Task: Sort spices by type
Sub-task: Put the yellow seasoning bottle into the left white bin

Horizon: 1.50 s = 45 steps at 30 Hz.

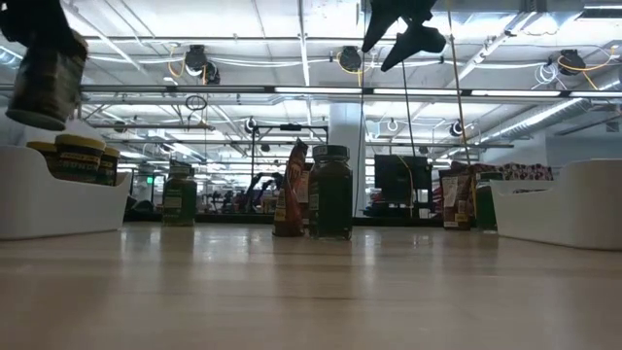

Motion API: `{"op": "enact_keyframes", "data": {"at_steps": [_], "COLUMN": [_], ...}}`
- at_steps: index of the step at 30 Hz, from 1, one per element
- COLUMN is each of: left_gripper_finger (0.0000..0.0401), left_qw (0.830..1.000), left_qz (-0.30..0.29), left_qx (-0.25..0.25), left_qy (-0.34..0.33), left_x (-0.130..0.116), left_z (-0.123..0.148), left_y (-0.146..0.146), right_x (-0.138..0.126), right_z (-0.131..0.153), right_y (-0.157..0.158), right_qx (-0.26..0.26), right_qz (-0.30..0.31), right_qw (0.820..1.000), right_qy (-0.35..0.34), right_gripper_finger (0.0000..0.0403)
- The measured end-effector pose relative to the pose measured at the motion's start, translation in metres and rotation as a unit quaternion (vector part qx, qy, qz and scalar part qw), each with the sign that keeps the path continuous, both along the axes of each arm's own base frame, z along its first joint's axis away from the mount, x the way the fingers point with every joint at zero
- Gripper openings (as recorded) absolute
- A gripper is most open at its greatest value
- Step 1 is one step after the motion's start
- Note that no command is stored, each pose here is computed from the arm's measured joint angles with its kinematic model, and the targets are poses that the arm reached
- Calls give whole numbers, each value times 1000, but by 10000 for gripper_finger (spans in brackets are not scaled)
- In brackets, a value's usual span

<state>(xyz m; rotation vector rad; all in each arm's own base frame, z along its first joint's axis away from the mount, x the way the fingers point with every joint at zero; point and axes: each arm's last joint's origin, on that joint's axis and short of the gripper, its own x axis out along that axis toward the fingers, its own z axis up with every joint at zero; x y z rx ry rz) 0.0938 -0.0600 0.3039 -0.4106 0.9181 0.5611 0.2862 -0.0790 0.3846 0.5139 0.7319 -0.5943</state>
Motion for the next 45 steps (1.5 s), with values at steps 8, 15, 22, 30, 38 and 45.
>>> {"op": "enact_keyframes", "data": {"at_steps": [8, 15, 22, 30, 38, 45], "left_gripper_finger": [249, 249, 249, 249, 249, 249], "left_qw": [998, 995, 993, 994, 993, 994], "left_qz": [-38, -35, 1, 40, 44, 52], "left_qx": [-26, 8, 29, 38, 41, 29], "left_qy": [46, 89, 114, 98, 99, 88], "left_x": [-1, 3, 5, 5, 6, 10], "left_z": [-2, -12, -41, -58, -59, -63], "left_y": [-3, -6, -7, -6, -7, -11], "right_x": [0, 0, 0, 0, -1, -1], "right_z": [0, 0, 0, 0, 0, 0], "right_y": [0, 0, 0, 0, 0, 0], "right_qx": [-6, -7, -7, -10, -13, -14], "right_qz": [7, 9, 9, 13, 18, 20], "right_qw": [1000, 1000, 1000, 1000, 1000, 1000], "right_qy": [3, 4, 4, 6, 10, 11], "right_gripper_finger": [265, 265, 265, 265, 265, 265]}}
